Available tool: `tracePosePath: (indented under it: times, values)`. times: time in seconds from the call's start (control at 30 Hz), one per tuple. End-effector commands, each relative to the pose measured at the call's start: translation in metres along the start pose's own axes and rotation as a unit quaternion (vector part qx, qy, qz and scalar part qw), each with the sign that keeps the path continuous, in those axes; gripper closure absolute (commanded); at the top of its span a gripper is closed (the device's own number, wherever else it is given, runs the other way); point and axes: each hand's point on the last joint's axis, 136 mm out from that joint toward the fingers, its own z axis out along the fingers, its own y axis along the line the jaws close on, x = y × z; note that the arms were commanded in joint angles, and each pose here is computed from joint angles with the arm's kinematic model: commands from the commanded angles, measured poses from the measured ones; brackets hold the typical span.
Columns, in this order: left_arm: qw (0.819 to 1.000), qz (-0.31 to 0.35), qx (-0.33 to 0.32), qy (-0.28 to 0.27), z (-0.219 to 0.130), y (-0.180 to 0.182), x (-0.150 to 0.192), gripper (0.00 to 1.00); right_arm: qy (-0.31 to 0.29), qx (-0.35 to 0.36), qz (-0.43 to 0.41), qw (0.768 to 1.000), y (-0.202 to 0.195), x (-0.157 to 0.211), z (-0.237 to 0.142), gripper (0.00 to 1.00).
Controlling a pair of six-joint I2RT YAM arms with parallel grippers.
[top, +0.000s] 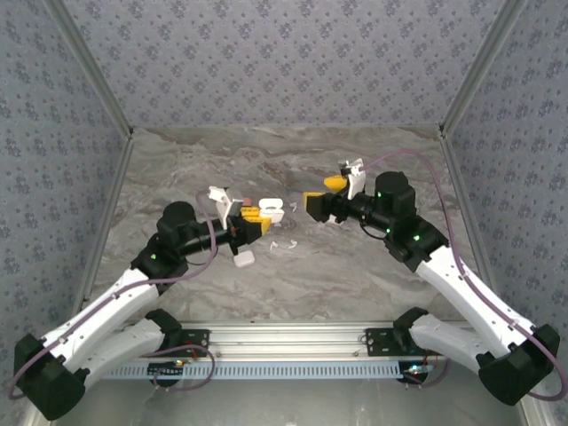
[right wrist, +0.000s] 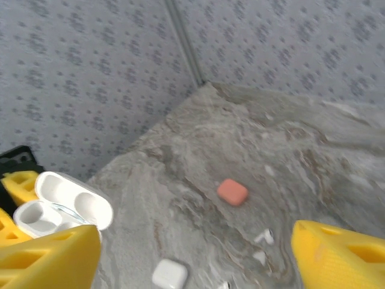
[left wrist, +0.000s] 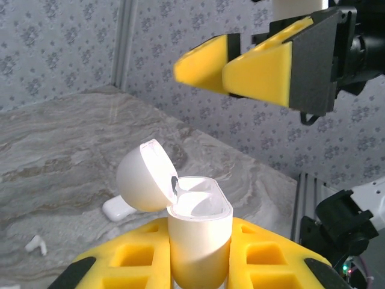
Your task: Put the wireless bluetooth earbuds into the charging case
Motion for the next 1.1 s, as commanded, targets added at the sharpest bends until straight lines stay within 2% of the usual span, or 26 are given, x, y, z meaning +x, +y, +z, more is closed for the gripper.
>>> tracePosePath:
  times: [0.0, 0.17, 0.27, 0.4, 0.67, 0.9, 1.07]
  values:
    - [0.999, 0.017, -0.027, -0.004, -0.009, 0.004, 0.003, 0.99, 0.092, 0.088, 0.059, 0.990, -0.037, 0.051, 0.003, 0.22]
    - [0.999, 0.012, -0.044, 0.006, -0.019, 0.006, 0.014, 0.99, 0.193, 0.156, 0.117, 0.962, -0.060, 0.115, 0.024, 0.30]
    - [0.999, 0.011, -0.051, 0.005, -0.025, 0.006, 0.017, 0.99, 0.255, 0.184, 0.116, 0.942, -0.064, 0.148, 0.041, 0.30]
    - [0.998, 0.013, -0.057, 0.001, -0.031, 0.006, 0.017, 0.99, 0.310, 0.218, 0.121, 0.918, -0.072, 0.178, 0.062, 0.31]
    - [0.998, 0.012, -0.059, 0.003, -0.035, 0.005, 0.019, 0.99, 0.369, 0.240, 0.119, 0.890, -0.080, 0.219, 0.101, 0.41]
    - [0.998, 0.013, -0.059, 0.001, -0.035, 0.004, 0.019, 0.99, 0.405, 0.243, 0.121, 0.873, -0.081, 0.249, 0.115, 0.44]
    - [0.998, 0.014, -0.060, 0.000, -0.035, 0.005, 0.019, 0.99, 0.409, 0.234, 0.122, 0.874, -0.077, 0.250, 0.129, 0.47]
